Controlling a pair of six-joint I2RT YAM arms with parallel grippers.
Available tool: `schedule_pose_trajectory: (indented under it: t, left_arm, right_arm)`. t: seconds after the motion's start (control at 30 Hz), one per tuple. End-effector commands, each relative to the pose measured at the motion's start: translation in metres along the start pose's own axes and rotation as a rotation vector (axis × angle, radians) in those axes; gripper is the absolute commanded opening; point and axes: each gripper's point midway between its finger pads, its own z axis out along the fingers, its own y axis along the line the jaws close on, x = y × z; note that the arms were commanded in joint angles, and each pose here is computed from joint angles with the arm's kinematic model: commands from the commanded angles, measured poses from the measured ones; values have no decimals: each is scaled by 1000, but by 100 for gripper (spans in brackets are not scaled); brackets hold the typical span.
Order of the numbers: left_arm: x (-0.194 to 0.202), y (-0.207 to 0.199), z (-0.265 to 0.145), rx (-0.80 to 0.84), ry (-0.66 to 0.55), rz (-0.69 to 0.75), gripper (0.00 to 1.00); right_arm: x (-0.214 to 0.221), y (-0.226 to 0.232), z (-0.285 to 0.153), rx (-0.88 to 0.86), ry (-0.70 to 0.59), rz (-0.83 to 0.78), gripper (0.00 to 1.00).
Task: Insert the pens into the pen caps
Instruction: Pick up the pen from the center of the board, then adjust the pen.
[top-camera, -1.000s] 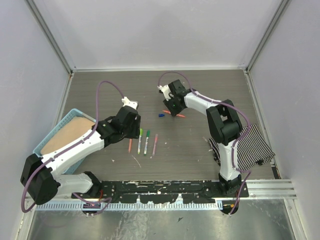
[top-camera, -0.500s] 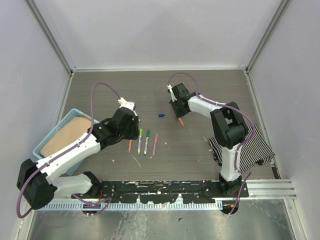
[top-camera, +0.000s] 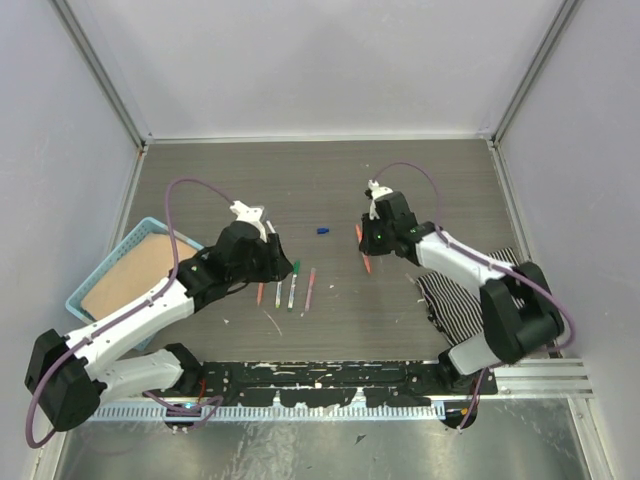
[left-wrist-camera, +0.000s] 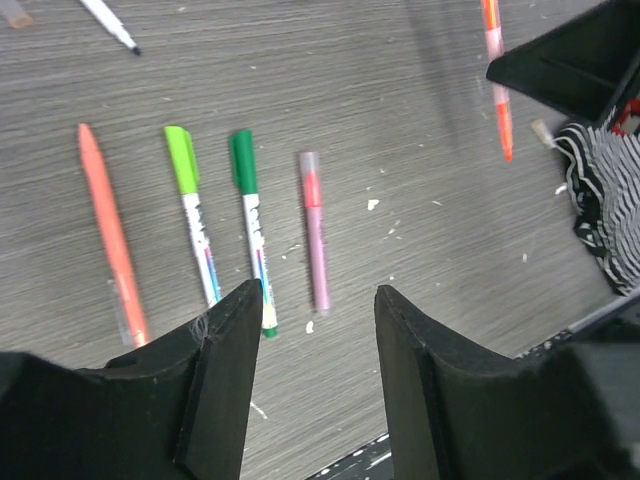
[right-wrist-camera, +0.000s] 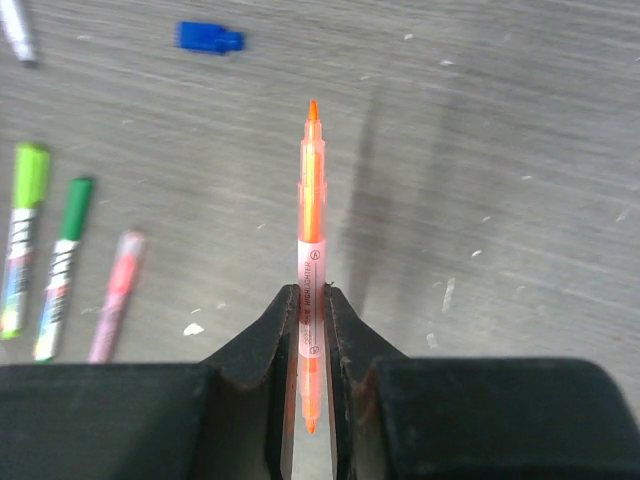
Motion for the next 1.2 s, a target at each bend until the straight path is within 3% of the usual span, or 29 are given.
schedule_pose_trajectory:
  t: [0.0, 0.17, 0.33, 0.8, 1.0, 1.17]
  left_arm:
    - [-14, -29, 2, 140, -53, -88, 56]
    - [-25, -50, 3, 233, -84, -145, 64]
    - [-31, -68, 5, 320, -93, -185, 68]
    - [-26, -80, 20, 353, -60, -208, 63]
    - [-26, -83, 25, 361, -52, -208, 52]
    - [-26, -86, 26, 372, -48, -212, 29]
  right_arm:
    - [-26, 44, -32, -244, -186, 132, 13]
    - [-17, 86, -66, -462, -291, 247, 11]
    - [-14, 120, -90, -541, -386, 251, 12]
    - [-20, 166, -118, -700, -429, 231, 12]
    - [-18, 178, -122, -735, -423, 219, 12]
    - [-19, 181, -123, -736, -427, 219, 12]
